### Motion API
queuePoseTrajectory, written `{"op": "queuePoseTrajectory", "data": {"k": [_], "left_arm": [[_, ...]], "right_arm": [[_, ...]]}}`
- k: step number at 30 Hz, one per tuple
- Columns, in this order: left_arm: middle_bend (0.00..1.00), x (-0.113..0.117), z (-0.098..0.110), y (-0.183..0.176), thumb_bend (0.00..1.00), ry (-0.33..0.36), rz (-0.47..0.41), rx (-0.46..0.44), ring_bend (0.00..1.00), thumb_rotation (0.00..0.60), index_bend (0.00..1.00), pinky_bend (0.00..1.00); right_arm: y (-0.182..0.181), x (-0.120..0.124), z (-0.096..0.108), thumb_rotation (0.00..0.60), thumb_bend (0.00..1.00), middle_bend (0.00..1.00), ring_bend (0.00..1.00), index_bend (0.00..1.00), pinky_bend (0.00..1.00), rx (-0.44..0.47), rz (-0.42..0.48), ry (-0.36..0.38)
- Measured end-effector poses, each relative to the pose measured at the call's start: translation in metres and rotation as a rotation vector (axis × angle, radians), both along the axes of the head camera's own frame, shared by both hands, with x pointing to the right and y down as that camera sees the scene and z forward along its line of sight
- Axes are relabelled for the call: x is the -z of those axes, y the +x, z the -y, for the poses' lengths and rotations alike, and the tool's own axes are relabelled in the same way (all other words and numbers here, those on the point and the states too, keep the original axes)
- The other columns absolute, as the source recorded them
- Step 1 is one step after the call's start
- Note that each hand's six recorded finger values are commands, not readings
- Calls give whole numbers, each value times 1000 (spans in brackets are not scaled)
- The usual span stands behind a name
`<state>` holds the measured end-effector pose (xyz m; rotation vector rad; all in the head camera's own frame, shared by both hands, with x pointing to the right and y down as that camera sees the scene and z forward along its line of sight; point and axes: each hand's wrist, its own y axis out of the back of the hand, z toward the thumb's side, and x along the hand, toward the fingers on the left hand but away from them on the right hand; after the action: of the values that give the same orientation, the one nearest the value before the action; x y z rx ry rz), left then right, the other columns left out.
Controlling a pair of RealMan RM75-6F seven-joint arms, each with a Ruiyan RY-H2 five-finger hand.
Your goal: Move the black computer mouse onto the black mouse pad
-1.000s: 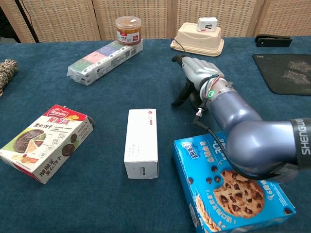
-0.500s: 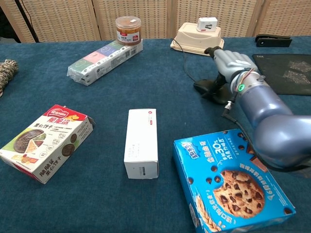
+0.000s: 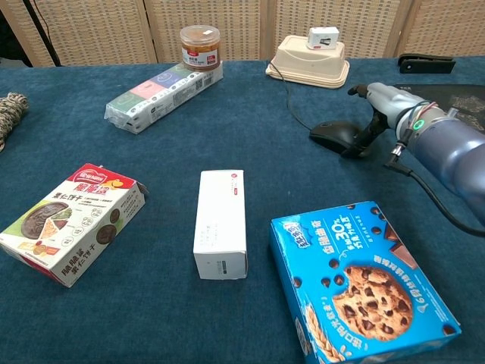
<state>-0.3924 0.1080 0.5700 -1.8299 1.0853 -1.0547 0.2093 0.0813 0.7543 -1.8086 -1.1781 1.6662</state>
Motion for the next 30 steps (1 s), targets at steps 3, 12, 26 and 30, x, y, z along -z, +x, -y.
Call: {"op": "queuePoseTrajectory", "data": {"k": [3,12,26,30], "left_arm": [[0,0,0,0,29,-1,-1,2,0,600,0,0],[0,0,1,-1,29,-6,-7,2,0,600,0,0],[0,-2,0,0,29,-19,-9,-3,0,600,0,0],[0,-2,0,0,28,-22,-12,-4,0,600,0,0]], "right_arm": [[2,-3,2,600,0,225,148,192,280,-6,1,-4],[2,-11,6,600,227,436,347,419,405,-33,20,23],[-4,-1,14,600,471,486,396,479,420,-63,82,111],[5,17,26,600,499,491,399,486,420,-93,106,165]]}}
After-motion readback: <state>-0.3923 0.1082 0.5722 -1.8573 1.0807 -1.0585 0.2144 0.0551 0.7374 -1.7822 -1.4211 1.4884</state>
